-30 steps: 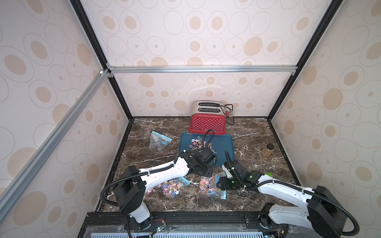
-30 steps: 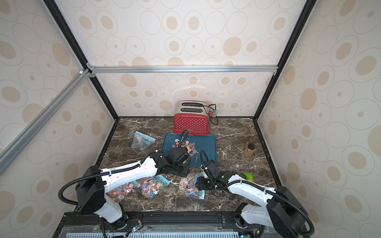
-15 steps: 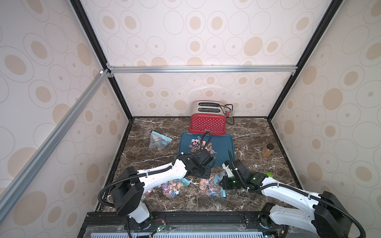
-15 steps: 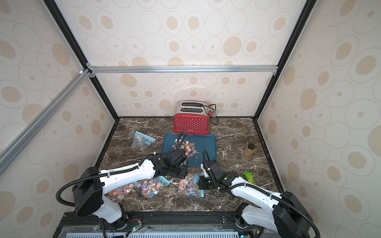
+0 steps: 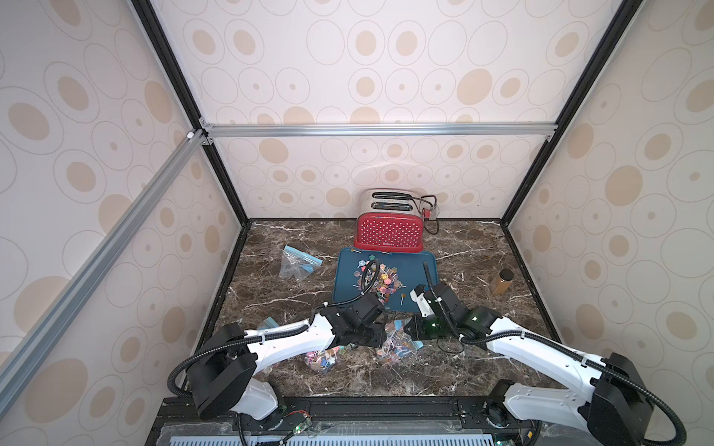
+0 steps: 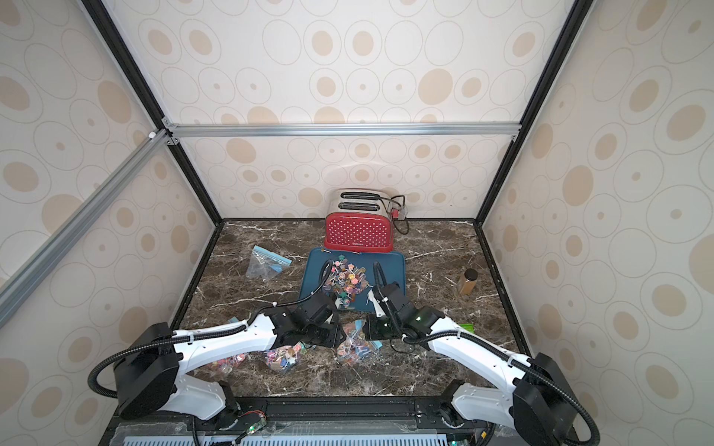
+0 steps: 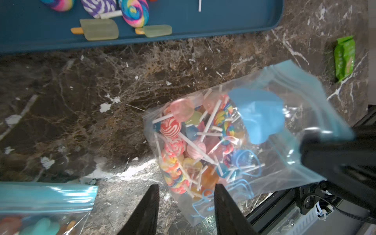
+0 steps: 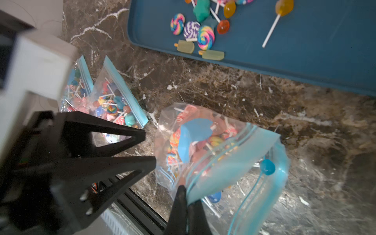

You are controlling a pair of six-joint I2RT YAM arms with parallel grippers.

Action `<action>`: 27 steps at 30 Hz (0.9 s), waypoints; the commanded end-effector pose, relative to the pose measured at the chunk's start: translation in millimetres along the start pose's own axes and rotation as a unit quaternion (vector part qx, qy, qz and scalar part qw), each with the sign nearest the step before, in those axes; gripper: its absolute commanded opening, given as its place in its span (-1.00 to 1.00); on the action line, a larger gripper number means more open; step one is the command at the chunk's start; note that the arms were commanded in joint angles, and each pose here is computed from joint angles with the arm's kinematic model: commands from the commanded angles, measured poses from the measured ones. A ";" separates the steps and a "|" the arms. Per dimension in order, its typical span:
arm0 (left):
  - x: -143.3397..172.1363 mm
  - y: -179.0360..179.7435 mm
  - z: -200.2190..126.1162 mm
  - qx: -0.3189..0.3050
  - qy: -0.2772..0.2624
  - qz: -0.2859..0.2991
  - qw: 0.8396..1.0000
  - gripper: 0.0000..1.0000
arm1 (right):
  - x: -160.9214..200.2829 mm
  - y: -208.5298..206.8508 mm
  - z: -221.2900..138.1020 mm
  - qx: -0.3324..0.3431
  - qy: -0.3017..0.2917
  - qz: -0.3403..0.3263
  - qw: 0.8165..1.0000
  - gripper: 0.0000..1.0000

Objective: Pour candies out of the ziploc bag
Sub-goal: Pick up the ziploc bag from the center of the board.

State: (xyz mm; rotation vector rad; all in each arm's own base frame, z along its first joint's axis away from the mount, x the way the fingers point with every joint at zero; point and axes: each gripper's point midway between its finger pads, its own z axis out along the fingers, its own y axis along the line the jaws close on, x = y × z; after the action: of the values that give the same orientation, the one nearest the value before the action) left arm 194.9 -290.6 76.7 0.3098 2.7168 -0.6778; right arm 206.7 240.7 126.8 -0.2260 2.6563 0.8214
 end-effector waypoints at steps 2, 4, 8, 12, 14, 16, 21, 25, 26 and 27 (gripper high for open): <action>-13.5 -5.6 -9.4 0.045 -0.043 -0.012 0.998 -0.10 | -16.6 12.5 -15.2 0.010 0.000 -0.023 1.000 -1.00; -13.3 -2.0 -11.3 0.052 -0.051 -0.013 0.997 -0.13 | -23.9 18.8 -21.6 0.014 -0.001 -0.033 0.999 -1.00; -19.3 1.4 -18.4 0.066 -0.068 -0.011 0.995 -0.16 | -43.1 31.9 -36.7 0.023 -0.011 -0.051 0.998 -1.00; -36.5 7.1 -28.6 0.088 -0.094 -0.023 0.991 -0.20 | -63.2 41.3 -51.5 0.040 -0.022 -0.077 0.996 -1.00; -47.2 12.9 -32.5 0.101 -0.105 -0.036 0.989 -0.22 | -73.8 44.6 -57.2 0.046 -0.027 -0.086 0.995 -1.00; -59.2 20.0 -36.4 0.114 -0.115 -0.051 0.985 -0.23 | -83.7 47.8 -59.6 0.043 -0.028 -0.092 0.994 -1.00; -95.5 39.1 -48.9 0.155 -0.162 -0.100 0.969 -0.19 | -107.2 58.8 -63.9 0.021 -0.033 -0.113 0.993 -1.00; -122.8 44.7 -62.0 0.206 -0.200 -0.120 0.950 -0.13 | -124.6 67.0 -66.7 0.005 -0.034 -0.131 0.991 -1.00; -126.8 44.1 -62.5 0.212 -0.202 -0.119 0.949 -0.10 | -128.7 68.3 -67.2 0.001 -0.034 -0.134 0.990 -1.00; -130.3 42.7 -61.7 0.215 -0.200 -0.115 0.949 -0.08 | -132.2 68.3 -67.1 0.000 -0.034 -0.137 0.990 -1.00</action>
State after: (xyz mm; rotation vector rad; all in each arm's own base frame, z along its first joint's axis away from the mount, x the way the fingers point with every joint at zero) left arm 300.9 -227.7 129.7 -0.1037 2.3246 -1.1188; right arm 290.2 260.6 246.7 -0.4554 2.5375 0.6915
